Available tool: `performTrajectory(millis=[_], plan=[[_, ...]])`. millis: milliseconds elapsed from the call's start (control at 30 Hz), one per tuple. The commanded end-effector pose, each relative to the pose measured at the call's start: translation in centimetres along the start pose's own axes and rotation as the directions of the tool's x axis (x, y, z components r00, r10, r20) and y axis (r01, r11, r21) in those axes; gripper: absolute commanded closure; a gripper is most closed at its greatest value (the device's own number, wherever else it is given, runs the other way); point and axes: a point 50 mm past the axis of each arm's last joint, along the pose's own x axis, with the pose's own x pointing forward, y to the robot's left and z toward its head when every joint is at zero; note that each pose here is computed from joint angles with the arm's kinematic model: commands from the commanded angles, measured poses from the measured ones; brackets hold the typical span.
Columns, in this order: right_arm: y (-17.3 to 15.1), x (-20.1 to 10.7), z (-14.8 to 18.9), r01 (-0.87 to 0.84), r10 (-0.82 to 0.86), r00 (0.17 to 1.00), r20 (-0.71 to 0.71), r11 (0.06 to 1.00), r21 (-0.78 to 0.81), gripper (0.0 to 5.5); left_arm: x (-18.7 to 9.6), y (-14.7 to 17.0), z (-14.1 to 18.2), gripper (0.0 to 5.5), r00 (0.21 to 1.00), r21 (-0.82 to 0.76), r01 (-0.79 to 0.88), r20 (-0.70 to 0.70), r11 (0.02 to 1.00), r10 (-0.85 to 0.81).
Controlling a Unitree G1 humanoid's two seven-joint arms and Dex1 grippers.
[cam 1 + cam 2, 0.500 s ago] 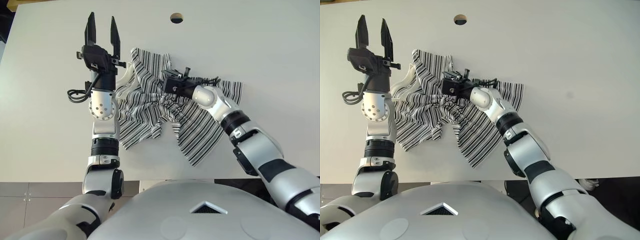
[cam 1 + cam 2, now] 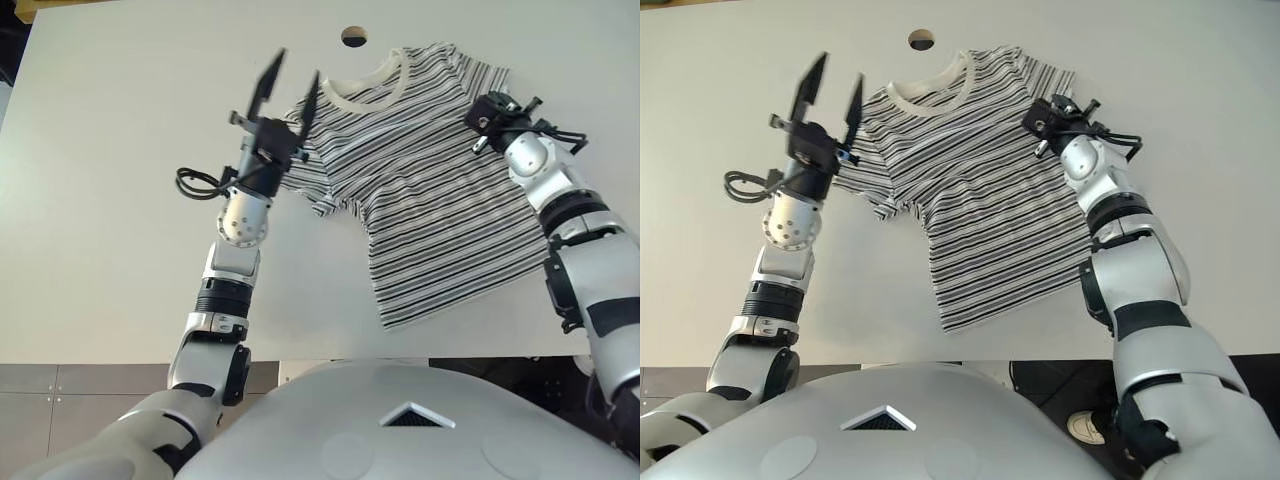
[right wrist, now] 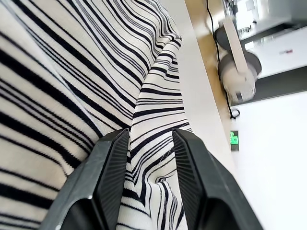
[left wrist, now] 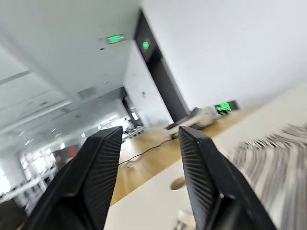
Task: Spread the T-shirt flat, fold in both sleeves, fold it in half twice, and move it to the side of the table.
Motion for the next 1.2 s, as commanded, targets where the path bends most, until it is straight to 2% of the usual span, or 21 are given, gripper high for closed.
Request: performTrajectory(millis=[33,100,167,300,400,533,700,833,1000,1100,1200], plan=[[-0.4,-1.1,-3.0,0.016,-0.011,0.994,-0.106,0.999,0.047,3.8,-0.6,-3.6,0.2,3.35,0.946,0.158,0.319,0.005,0.934,-0.324],[-1.7,-1.0,-2.3,0.091,-0.087,0.995,-0.051,0.992,0.085,3.8,-1.8,-5.9,0.1,3.35,0.863,0.211,0.496,-0.011,0.842,-0.506],[-3.9,-1.0,-0.5,0.221,-0.233,0.97,0.065,0.964,0.148,3.8,-3.3,-7.5,0.2,3.35,0.757,0.237,0.637,-0.018,0.733,-0.653],[-7.6,-1.8,2.3,0.392,-0.448,0.861,0.241,0.887,0.245,3.8,-5.8,-8.8,0.1,3.35,0.574,0.265,0.798,-0.058,0.542,-0.817],[-8.7,-2.4,3.5,0.434,-0.511,0.796,0.324,0.855,0.284,3.8,-7.9,-8.9,-0.8,3.35,0.42,0.274,0.889,-0.161,0.368,-0.893],[-8.8,-2.8,4.8,0.431,-0.519,0.76,0.391,0.853,0.294,3.8,-11.5,-6.5,-2.2,3.35,0.243,0.202,0.962,-0.324,0.185,-0.914],[-8.3,-2.8,5.4,0.409,-0.498,0.76,0.418,0.866,0.29,3.8,-16.0,-1.0,-1.7,3.35,0.036,-0.017,0.999,-0.51,0.052,-0.859],[-7.9,-2.7,5.5,0.396,-0.491,0.764,0.42,0.869,0.295,3.8,-17.5,1.4,-0.8,3.35,-0.051,-0.124,0.992,-0.564,0.024,-0.824],[-7.8,-2.8,5.6,0.39,-0.486,0.763,0.426,0.872,0.295,3.8,-19.9,2.9,0.0,3.35,-0.161,-0.289,0.957,-0.568,0.012,-0.807],[-7.6,-2.7,5.8,0.383,-0.48,0.764,0.432,0.875,0.294,3.8,-19.1,3.0,0.4,3.35,-0.119,-0.283,0.958,-0.546,0.049,-0.83],[-7.3,-2.6,6.1,0.371,-0.469,0.766,0.441,0.881,0.293,3.8,-16.7,3.0,2.2,3.35,0.023,-0.241,0.96,-0.444,0.144,-0.896]])
